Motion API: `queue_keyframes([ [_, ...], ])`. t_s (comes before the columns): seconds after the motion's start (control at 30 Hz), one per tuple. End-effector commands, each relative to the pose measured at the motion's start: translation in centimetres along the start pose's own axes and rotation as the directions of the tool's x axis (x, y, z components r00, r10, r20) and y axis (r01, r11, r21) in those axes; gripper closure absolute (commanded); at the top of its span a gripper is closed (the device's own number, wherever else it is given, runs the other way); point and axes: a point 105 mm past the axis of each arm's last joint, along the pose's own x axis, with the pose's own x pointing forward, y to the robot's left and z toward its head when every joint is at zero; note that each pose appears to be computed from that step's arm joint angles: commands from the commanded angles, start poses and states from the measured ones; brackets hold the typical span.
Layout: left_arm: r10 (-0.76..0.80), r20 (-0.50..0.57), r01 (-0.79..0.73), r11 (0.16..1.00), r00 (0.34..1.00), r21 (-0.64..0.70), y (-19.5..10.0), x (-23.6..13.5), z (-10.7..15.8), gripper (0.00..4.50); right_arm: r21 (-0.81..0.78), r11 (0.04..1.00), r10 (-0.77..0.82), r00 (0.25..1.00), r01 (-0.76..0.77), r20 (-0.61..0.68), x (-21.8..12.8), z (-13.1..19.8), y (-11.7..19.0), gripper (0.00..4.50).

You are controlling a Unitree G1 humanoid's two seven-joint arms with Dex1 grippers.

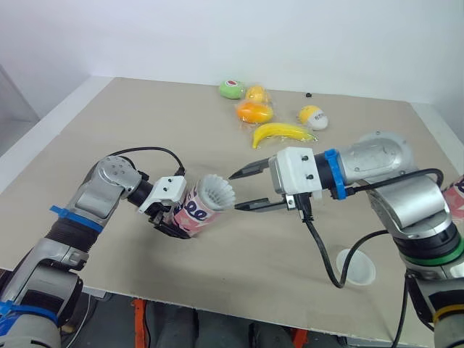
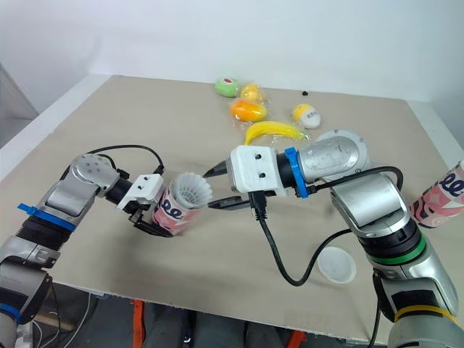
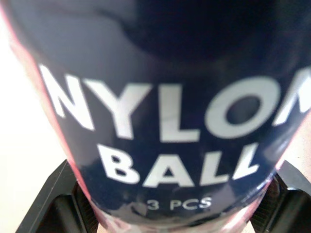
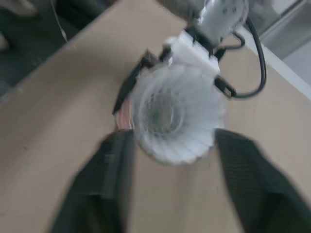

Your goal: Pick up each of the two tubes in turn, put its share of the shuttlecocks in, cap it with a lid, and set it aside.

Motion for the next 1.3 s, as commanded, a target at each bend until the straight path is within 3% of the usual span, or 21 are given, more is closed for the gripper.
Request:
queue_keyframes([
  [0.03,-0.051,-0.004,0.051,0.999,0.999,-0.009,-0.5,1.6,-0.4,1.13,0.024,0.997,-0.071,0.993,0.069,0.097,-1.4,2.2,-1.5,0.47],
  [0.1,-0.051,-0.005,0.051,0.999,0.999,-0.008,-0.4,1.6,-0.4,1.13,0.066,0.995,-0.089,0.987,0.081,0.131,-1.5,2.3,-1.9,0.47],
  [0.13,-0.051,-0.005,0.051,0.999,0.999,-0.007,-0.4,1.5,-0.4,1.13,0.081,0.992,-0.104,0.986,0.094,0.129,-1.4,2.2,-2.4,0.73],
  [0.23,-0.051,-0.007,0.051,0.999,0.999,-0.003,-0.3,1.5,-0.4,1.13,0.097,0.992,-0.093,0.988,0.081,0.127,-0.7,1.9,-2.6,1.84],
  [0.37,-0.050,-0.010,0.050,0.999,0.999,0.005,-0.2,1.5,-0.4,1.13,0.065,0.998,-0.007,0.995,0.000,0.099,0.2,1.4,-1.6,3.82],
  [0.47,-0.050,-0.009,0.050,0.999,0.999,0.007,-0.1,1.5,-0.3,1.13,0.021,0.998,0.057,0.997,-0.058,0.048,1.1,0.6,-1.3,4.49],
  [0.67,-0.050,-0.008,0.050,0.999,0.999,0.008,0.0,1.5,-0.2,1.13,-0.029,0.986,0.161,0.987,-0.162,-0.017,3.8,0.1,-2.4,4.49],
  [0.93,-0.037,-0.001,0.037,0.999,0.999,0.006,0.0,1.5,-0.2,1.13,-0.062,0.891,0.442,0.889,-0.451,-0.119,7.4,-1.2,-0.7,4.49],
  [1.13,-0.014,0.005,0.014,1.000,1.000,-0.014,-0.3,1.3,-0.3,1.13,-0.025,0.929,0.367,0.929,-0.368,-0.035,11.5,-1.6,-2.1,4.49],
  [1.3,0.000,0.037,-0.001,1.000,0.999,0.004,-0.2,1.4,0.3,1.13,0.003,0.922,0.388,0.921,-0.388,-0.043,10.7,-2.7,-1.6,4.49],
])
